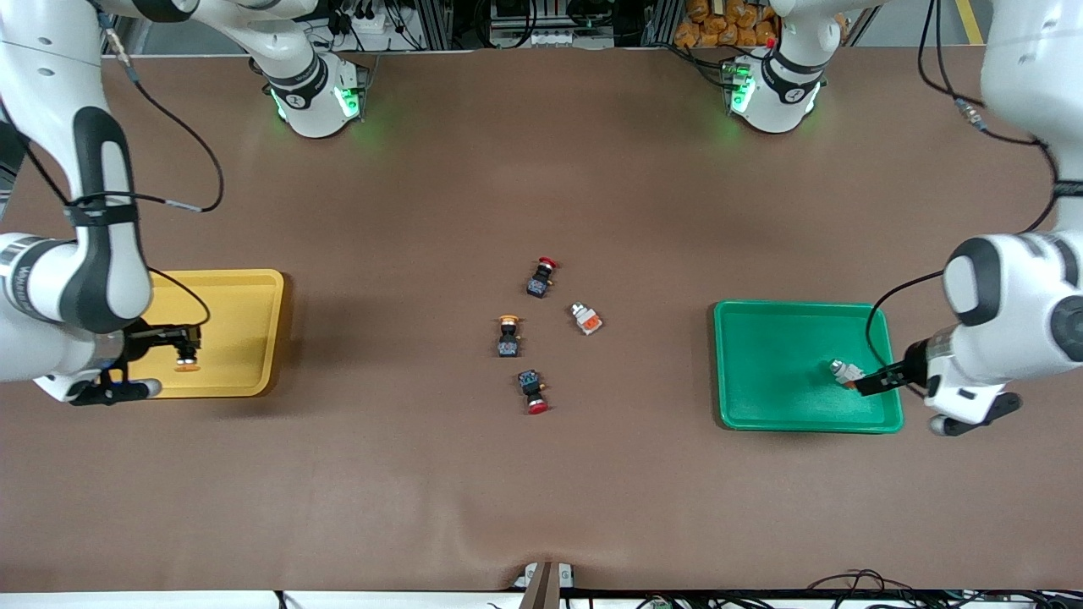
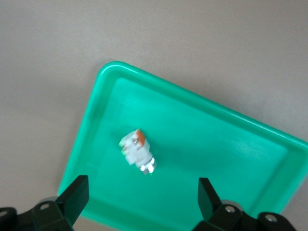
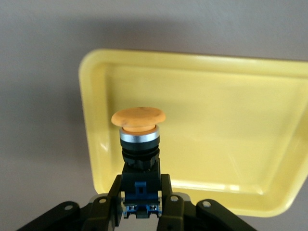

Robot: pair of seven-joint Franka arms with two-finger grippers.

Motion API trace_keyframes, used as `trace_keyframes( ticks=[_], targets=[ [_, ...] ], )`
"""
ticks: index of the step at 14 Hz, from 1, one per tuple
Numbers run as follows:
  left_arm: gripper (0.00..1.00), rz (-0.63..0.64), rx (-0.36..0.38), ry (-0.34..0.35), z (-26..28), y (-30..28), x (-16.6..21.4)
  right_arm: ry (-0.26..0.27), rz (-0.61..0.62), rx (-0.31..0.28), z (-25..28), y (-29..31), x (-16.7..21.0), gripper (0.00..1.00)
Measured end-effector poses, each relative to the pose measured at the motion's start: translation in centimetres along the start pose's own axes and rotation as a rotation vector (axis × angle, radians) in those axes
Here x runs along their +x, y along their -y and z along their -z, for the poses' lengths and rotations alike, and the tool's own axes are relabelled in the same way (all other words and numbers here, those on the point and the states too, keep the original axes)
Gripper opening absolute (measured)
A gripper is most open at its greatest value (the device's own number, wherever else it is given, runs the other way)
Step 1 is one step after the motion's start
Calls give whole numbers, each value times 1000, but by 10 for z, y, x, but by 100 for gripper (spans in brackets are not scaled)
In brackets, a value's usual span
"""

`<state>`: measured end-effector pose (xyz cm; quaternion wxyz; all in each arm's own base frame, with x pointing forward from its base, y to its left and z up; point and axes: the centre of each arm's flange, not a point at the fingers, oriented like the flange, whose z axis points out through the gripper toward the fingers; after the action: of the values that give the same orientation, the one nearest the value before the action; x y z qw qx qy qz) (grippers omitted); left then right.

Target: Place green and yellow buttons in trays

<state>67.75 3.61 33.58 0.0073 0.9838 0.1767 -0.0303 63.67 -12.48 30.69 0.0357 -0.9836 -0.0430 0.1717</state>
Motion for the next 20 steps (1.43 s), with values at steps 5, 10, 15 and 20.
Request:
trace_keyframes(
  ticks=[5,10,15,20],
  targets=[
    [100,-12,17,30,34,-6,-5,4,2,20,2,6,-1,87],
    [100,-25,31,50,31,-81,-37,-34,-162,88,15,76,15,100],
    [100,-27,30,40,39,-154,-76,-84,-380,123,23,163,32,100],
    [100,5,2,55,44,-209,-114,-130,-595,107,7,255,42,100]
  ],
)
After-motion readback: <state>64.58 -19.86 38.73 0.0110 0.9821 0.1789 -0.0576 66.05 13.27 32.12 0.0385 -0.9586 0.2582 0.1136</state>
